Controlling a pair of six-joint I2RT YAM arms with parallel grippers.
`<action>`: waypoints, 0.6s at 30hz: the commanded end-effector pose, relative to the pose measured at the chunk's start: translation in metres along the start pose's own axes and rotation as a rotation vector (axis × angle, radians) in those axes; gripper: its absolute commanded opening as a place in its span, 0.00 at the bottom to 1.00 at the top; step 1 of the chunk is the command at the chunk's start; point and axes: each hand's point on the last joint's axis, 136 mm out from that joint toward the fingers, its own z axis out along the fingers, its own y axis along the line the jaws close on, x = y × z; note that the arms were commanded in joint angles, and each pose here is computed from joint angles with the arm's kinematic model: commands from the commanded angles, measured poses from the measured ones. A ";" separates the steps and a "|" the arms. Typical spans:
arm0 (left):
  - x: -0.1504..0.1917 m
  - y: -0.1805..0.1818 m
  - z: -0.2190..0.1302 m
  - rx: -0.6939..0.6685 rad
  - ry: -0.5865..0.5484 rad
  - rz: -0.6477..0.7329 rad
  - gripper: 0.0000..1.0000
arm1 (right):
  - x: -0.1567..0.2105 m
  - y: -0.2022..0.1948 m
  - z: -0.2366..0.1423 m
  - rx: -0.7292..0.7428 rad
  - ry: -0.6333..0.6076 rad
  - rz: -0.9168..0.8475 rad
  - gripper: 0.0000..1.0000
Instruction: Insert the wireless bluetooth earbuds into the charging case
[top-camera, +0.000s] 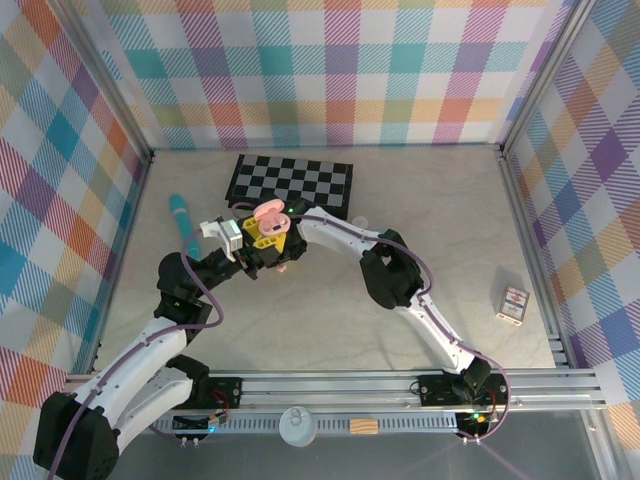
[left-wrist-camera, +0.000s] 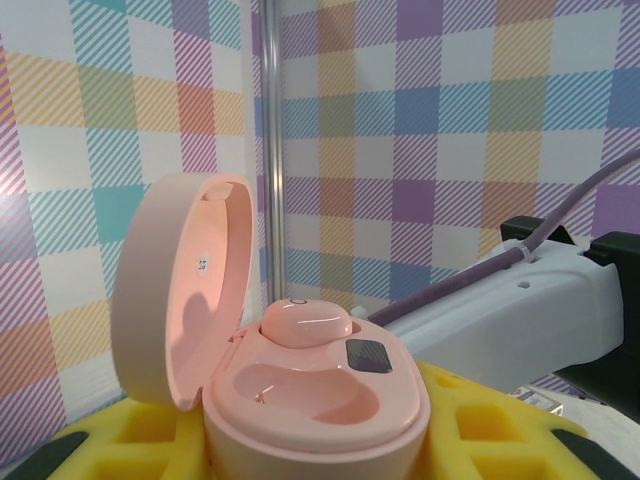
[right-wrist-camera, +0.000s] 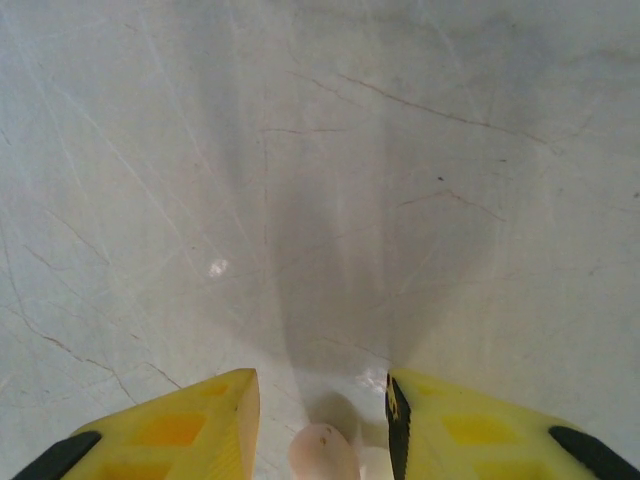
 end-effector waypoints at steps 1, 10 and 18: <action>-0.013 -0.002 0.000 0.017 -0.032 0.035 0.31 | 0.002 0.003 -0.002 0.008 0.014 -0.029 0.39; -0.011 -0.001 0.001 0.018 -0.031 0.029 0.31 | 0.015 0.030 -0.003 -0.059 0.039 -0.254 0.43; -0.012 -0.001 0.001 0.014 -0.031 0.027 0.31 | 0.022 0.014 0.007 0.015 0.072 -0.301 0.41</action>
